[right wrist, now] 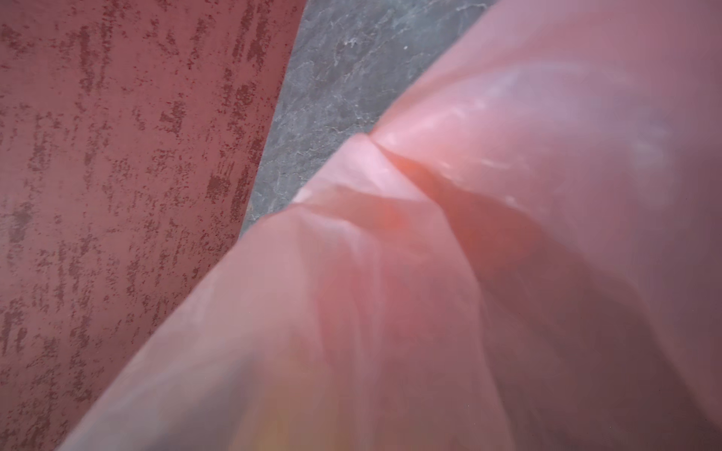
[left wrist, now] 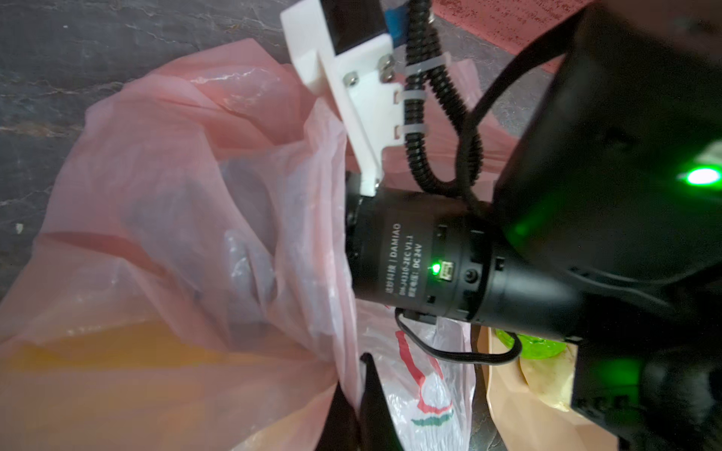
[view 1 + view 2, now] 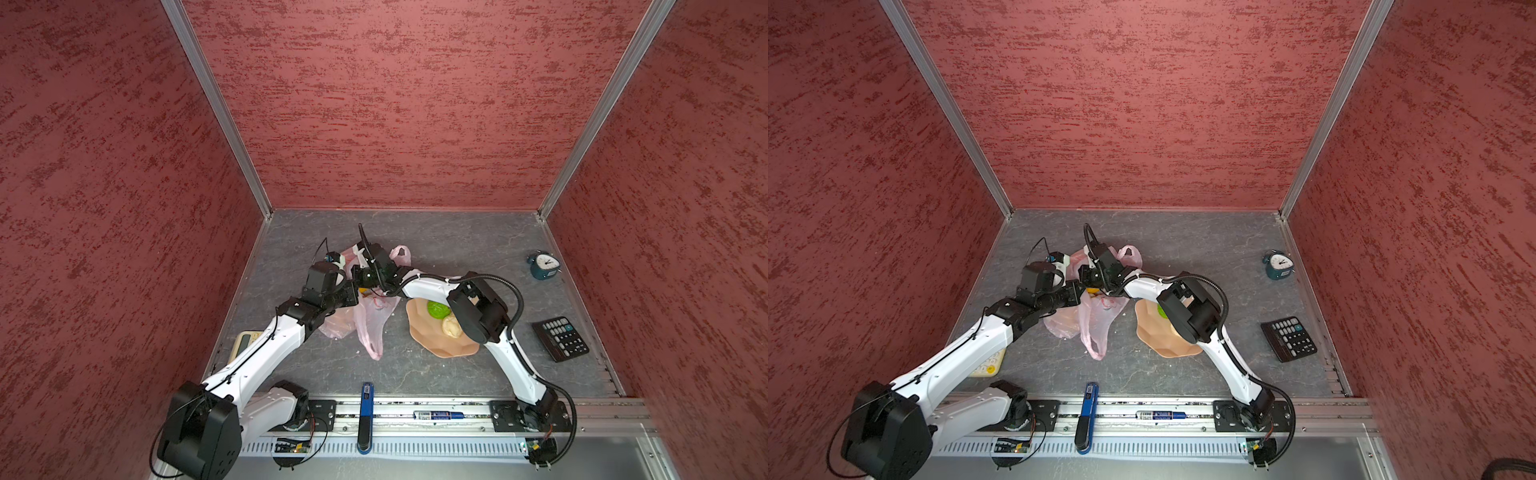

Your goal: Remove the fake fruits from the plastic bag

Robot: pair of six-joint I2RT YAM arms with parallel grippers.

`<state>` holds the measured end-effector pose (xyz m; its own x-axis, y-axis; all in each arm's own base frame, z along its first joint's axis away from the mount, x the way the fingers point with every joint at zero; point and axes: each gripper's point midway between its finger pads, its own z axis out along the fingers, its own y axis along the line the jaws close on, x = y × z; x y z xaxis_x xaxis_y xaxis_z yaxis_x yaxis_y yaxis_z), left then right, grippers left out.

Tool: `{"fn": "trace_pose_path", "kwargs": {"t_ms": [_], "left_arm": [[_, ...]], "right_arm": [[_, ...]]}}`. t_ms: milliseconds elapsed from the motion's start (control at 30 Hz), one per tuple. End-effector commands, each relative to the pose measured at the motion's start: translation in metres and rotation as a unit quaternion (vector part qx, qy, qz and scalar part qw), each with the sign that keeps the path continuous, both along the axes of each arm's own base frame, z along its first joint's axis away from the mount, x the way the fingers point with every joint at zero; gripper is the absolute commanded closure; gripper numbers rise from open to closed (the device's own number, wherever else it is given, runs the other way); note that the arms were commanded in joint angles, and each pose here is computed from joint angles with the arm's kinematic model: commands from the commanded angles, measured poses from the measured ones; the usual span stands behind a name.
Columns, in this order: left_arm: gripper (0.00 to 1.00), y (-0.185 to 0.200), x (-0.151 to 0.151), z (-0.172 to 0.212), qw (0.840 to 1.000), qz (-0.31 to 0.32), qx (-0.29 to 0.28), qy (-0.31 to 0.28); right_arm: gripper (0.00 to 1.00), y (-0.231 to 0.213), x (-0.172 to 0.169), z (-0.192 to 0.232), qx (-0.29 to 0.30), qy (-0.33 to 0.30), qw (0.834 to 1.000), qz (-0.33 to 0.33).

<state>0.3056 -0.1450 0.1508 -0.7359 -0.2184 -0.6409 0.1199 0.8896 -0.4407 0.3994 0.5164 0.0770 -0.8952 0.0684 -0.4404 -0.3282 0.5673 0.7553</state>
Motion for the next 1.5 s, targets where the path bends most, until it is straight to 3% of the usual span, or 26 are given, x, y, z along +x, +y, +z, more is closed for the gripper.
{"fn": "trace_pose_path", "kwargs": {"t_ms": [0, 367, 567, 800, 1467], "left_arm": [[0.99, -0.009, 0.01, 0.02, 0.999, -0.004, -0.014, -0.031], [0.99, -0.007, 0.002, 0.022, 0.999, 0.0, -0.009, -0.036], [0.99, 0.009, -0.002, 0.013, 0.999, 0.027, 0.017, -0.023], [0.98, 0.028, -0.006, 0.007, 0.998, 0.052, 0.029, -0.01], [0.98, 0.035, -0.024, -0.002, 0.999, 0.046, 0.028, 0.001]], "right_arm": [[0.18, 0.003, 0.003, -0.016, -0.018, 0.013, 1.0, -0.013], [0.27, 0.007, 0.016, -0.033, -0.035, 0.024, 0.999, -0.034], [0.45, 0.003, 0.014, -0.033, -0.039, 0.025, 0.998, -0.036], [0.55, -0.003, 0.01, -0.011, -0.026, 0.011, 0.999, -0.037], [0.63, -0.04, -0.006, 0.043, -0.007, -0.028, 0.999, -0.029]]}}
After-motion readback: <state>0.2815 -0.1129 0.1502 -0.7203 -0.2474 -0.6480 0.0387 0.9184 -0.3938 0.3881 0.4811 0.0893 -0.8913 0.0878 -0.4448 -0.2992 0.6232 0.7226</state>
